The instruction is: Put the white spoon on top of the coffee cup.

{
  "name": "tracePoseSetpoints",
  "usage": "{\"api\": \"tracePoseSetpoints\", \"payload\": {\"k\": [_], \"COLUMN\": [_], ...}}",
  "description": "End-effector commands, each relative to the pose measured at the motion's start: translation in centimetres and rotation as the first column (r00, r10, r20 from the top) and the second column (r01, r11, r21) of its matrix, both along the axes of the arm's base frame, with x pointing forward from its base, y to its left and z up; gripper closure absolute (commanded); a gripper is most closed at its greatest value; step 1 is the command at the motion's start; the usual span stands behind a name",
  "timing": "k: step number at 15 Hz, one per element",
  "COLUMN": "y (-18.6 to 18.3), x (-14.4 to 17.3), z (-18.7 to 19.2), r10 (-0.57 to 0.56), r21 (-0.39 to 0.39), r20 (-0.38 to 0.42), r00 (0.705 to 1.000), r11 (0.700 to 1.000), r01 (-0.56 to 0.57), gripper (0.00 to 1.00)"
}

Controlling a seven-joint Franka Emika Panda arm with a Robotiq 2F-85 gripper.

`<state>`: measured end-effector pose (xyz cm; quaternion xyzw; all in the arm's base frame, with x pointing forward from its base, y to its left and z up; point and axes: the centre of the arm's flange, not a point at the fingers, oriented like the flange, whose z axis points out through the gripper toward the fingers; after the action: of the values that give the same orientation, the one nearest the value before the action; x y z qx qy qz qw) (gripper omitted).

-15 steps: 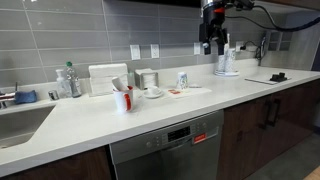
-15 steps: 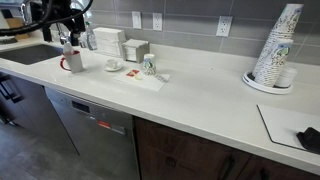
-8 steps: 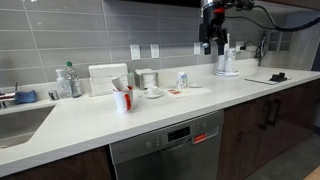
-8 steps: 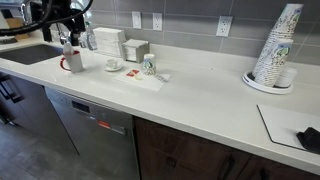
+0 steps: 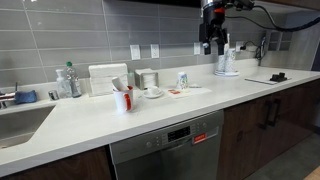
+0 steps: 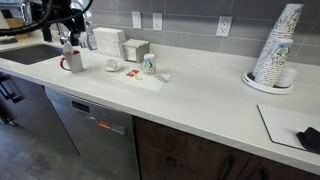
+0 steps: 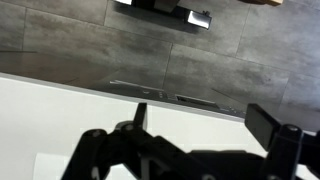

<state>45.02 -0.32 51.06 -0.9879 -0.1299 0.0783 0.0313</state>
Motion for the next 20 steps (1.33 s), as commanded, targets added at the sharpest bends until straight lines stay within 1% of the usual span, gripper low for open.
{"api": "tracePoseSetpoints", "payload": {"k": [1,14,15,16,17,18,19,20], "y": [0.0,0.0,0.2,0.4,0.6,0.7,0.8,1.0], "x": [0.0,0.0,0.6,1.3,1.8,2.7,3.4,4.2], "z": [0.0,0.0,0.0,-0.1,-0.2,-0.4,-0.7,-0.9], "r10": [0.0,0.0,-0.006,0.035,0.079,0.087,0.126,0.167], "r21": [0.0,0.0,-0.016,-0.044,-0.054,-0.077,-0.114,-0.134], "r20": [0.0,0.0,-0.009,0.015,0.017,0.014,0.01,0.011], "r00": [1.0,1.0,1.0,0.999,0.997,0.996,0.992,0.986], "r11": [1.0,1.0,1.0,0.998,0.995,0.993,0.986,0.977], "r01": [0.0,0.0,0.006,-0.035,-0.078,-0.086,-0.124,-0.164], "gripper": [0.0,0.0,0.0,0.0,0.0,0.0,0.0,0.0]}}
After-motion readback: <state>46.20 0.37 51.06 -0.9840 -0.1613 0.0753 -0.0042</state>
